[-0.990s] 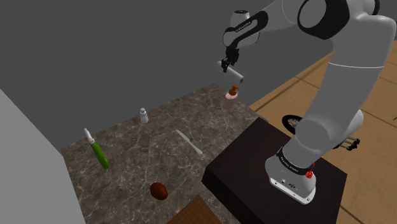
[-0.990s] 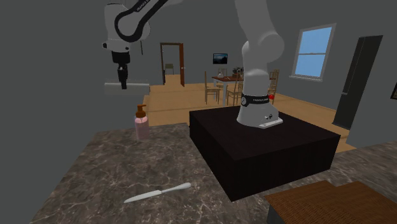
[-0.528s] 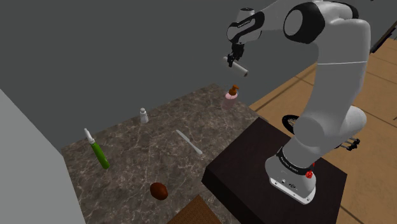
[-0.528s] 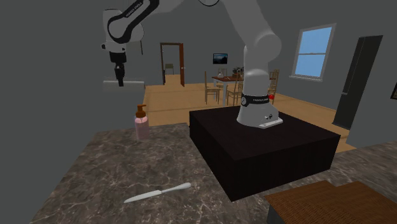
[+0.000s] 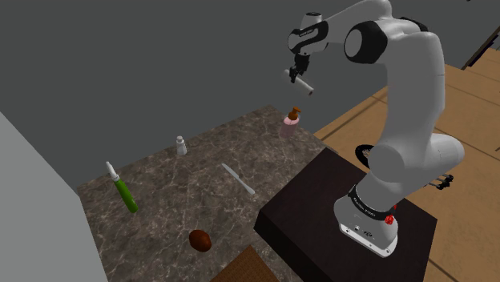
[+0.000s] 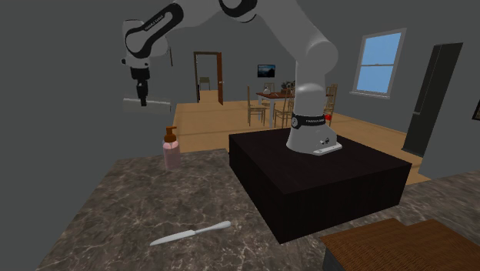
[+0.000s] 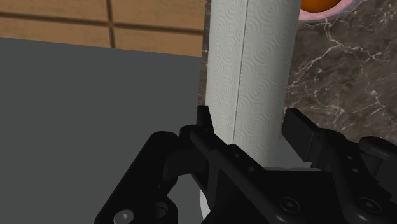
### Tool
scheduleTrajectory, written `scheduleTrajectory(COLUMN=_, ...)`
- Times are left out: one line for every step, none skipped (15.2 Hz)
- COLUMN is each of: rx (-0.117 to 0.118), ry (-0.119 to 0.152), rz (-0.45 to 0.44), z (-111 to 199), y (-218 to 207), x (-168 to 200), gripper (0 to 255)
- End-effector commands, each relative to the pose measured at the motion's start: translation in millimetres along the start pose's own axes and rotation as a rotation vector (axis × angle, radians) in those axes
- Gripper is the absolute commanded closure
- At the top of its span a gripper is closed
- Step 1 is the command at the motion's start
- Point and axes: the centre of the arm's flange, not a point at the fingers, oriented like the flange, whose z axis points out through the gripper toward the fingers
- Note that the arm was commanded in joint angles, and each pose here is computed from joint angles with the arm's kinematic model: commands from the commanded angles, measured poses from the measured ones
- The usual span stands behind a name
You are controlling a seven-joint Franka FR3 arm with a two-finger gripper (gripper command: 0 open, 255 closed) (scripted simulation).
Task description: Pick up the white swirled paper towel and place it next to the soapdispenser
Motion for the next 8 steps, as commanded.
scheduleTrajectory(rx=0.0, ry=0.001, rz=0.0, z=10, y=0, x=0, gripper=255)
scheduleTrajectory(rx=0.0, ry=0.001, rz=0.0, z=15, y=-1, x=0, gripper=255)
scheduleTrajectory(rx=0.0, ry=0.001, rz=0.0, z=20, y=-1, x=0, gripper=255)
scheduleTrajectory(rx=0.0, ry=0.001, rz=0.0, z=26, y=-2, x=0, gripper=255)
scheduleTrajectory(rx=0.0, ry=0.001, rz=0.0, z=31, y=-3, x=-1, gripper=255)
scheduleTrajectory(rx=0.0, ry=0.001, rz=0.0, z=36, y=-4, x=-1, gripper=255)
scheduleTrajectory(rx=0.0, ry=0.001, rz=0.0, z=41, y=-5, x=-1, gripper=255)
scheduleTrajectory(rx=0.0, ry=0.001, rz=0.0, z=47, y=-6, x=-1, gripper=255)
